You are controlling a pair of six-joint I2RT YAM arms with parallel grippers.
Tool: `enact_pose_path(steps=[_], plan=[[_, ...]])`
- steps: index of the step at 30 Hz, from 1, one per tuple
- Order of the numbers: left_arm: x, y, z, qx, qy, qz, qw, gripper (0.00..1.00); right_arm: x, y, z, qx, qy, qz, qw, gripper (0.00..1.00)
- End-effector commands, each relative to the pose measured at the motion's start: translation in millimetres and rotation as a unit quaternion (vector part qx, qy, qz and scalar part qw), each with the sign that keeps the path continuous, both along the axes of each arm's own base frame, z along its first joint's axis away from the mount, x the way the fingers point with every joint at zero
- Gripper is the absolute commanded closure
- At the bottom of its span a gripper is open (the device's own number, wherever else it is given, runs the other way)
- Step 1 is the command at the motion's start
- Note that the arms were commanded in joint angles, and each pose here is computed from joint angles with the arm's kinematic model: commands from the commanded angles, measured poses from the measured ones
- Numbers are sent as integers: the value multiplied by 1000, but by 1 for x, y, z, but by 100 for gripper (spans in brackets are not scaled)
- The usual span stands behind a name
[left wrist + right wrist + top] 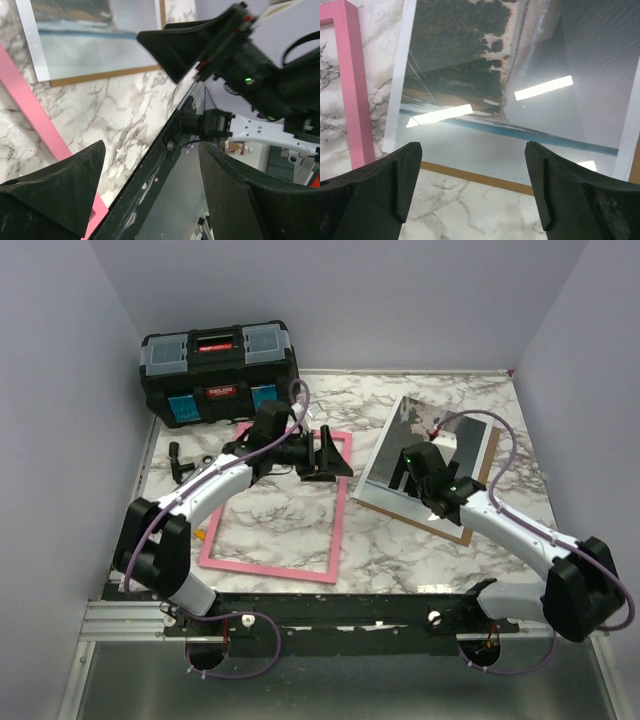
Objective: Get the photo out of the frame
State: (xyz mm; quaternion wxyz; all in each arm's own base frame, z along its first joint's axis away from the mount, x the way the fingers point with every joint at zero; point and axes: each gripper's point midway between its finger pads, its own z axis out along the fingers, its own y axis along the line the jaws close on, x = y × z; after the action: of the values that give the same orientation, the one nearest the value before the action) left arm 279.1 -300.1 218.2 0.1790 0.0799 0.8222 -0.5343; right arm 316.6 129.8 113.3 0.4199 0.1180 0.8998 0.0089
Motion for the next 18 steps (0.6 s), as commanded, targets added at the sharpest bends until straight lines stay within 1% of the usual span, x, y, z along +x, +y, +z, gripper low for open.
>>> enact_pose_path(steps=[1,4,5,7,8,11,13,15,18], plan=[[-7,-23,-33,34,8,-42,998,23,-23,-8,-10,70,-3,-20,997,14],[0,-36,-56,58,25,-41,997,23,-30,-22,-12,79,-14,-46,996,23],[6,-40,-60,54,27,-34,998,23,-32,-27,-15,78,-13,-54,995,26],[20,-45,-70,64,31,-16,997,23,-34,-36,-20,77,-9,-75,994,28],[28,-48,-75,71,30,-9,997,23,-34,-41,-24,78,-4,-86,993,31],[55,-58,-74,83,3,6,997,24,-35,-49,-38,94,22,-105,990,44],[74,-61,-85,112,-6,18,994,24,-35,-49,-47,111,38,-105,988,51],[85,-65,-97,128,3,19,992,24,-36,-50,-51,123,45,-107,986,54],[94,-70,-115,146,9,21,989,24,-33,-52,-48,125,34,-106,986,54]])
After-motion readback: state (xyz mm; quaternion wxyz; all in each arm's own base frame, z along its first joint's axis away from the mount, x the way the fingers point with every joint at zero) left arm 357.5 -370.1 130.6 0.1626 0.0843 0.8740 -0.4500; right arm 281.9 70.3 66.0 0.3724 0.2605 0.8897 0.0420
